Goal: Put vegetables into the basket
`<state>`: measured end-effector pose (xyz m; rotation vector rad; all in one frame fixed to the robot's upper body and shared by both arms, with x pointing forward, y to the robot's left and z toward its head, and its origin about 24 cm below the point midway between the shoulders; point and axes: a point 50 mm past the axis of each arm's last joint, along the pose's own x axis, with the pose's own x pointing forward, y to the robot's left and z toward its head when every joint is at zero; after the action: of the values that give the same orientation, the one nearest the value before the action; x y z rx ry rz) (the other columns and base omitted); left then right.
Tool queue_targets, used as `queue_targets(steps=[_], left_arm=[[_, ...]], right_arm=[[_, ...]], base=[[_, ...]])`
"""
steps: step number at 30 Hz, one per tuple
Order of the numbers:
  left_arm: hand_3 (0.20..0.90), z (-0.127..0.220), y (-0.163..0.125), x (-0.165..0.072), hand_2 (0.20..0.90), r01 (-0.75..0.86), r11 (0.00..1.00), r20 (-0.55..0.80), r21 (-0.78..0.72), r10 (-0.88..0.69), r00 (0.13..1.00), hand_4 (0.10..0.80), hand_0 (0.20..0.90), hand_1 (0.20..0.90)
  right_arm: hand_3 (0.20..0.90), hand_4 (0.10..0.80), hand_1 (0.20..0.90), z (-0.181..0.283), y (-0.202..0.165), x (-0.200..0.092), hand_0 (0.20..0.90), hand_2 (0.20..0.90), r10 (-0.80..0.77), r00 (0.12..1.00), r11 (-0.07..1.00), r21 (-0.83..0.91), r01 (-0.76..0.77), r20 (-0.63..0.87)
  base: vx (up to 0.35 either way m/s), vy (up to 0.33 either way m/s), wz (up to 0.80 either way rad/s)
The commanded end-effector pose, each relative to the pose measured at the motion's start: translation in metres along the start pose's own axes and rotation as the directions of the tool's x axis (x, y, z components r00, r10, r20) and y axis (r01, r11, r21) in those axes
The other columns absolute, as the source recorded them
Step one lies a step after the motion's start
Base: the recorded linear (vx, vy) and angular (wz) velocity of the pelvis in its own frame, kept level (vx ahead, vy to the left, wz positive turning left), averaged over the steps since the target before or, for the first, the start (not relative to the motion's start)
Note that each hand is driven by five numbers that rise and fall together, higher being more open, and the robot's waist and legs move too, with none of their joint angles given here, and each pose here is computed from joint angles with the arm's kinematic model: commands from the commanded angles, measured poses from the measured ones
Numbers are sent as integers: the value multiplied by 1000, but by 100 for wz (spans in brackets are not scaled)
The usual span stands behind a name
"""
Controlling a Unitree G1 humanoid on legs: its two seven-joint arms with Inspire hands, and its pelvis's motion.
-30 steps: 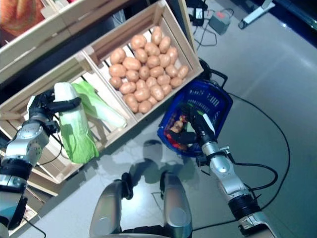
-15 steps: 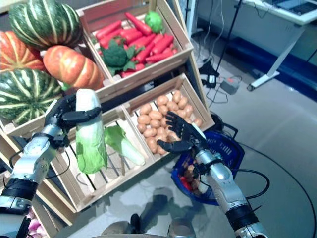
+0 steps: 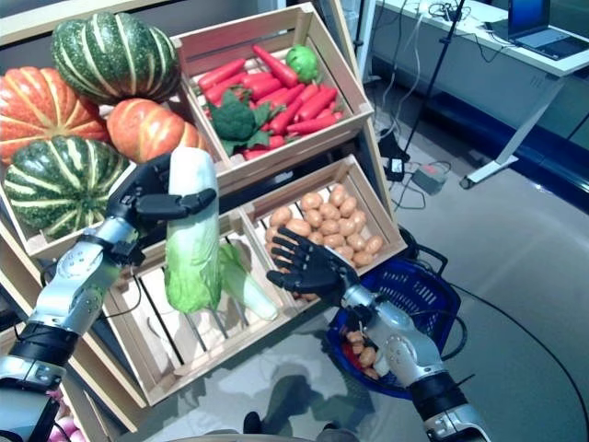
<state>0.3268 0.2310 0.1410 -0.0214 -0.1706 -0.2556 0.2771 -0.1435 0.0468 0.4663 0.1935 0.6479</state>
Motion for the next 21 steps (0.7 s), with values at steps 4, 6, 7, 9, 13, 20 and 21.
queue_targets(steps=[4, 6, 7, 9, 13, 20, 21], left_arm=[[300, 88, -18, 33, 300, 74, 997, 408, -12, -63, 911, 400, 300, 300], [300, 87, -25, 35, 300, 106, 994, 407, -25, -87, 909, 400, 300, 300], [300, 86, -31, 36, 300, 131, 991, 410, -32, -107, 906, 400, 300, 300], [300, 85, -38, 38, 300, 161, 986, 416, -42, -129, 900, 400, 300, 300], [300, 85, -54, 39, 300, 229, 972, 430, -60, -182, 884, 400, 300, 300], [300, 86, -74, 41, 300, 312, 947, 451, -80, -245, 858, 400, 300, 300], [300, 87, -75, 41, 300, 317, 945, 454, -80, -249, 856, 400, 300, 300]], right_arm=[[900, 800, 900, 47, 37, 25, 900, 900, 174, 962, 984, -56, -166, 211], [900, 800, 900, 48, 43, 28, 900, 900, 187, 959, 982, -73, -175, 214], [900, 800, 900, 49, 48, 31, 900, 900, 196, 956, 980, -82, -182, 216], [900, 800, 900, 49, 52, 35, 900, 900, 206, 955, 978, -86, -191, 215], [900, 800, 900, 46, 60, 40, 900, 900, 229, 955, 972, -90, -215, 190], [900, 800, 900, 36, 67, 46, 900, 900, 252, 960, 966, -86, -243, 124], [900, 800, 900, 35, 67, 46, 900, 900, 254, 960, 966, -85, -245, 121]], base=[[-7, -17, -6], [-8, -10, -5], [-8, -9, -8], [-7, -5, -11], [-6, -2, -4], [0, 0, 0], [0, 0, 0]])
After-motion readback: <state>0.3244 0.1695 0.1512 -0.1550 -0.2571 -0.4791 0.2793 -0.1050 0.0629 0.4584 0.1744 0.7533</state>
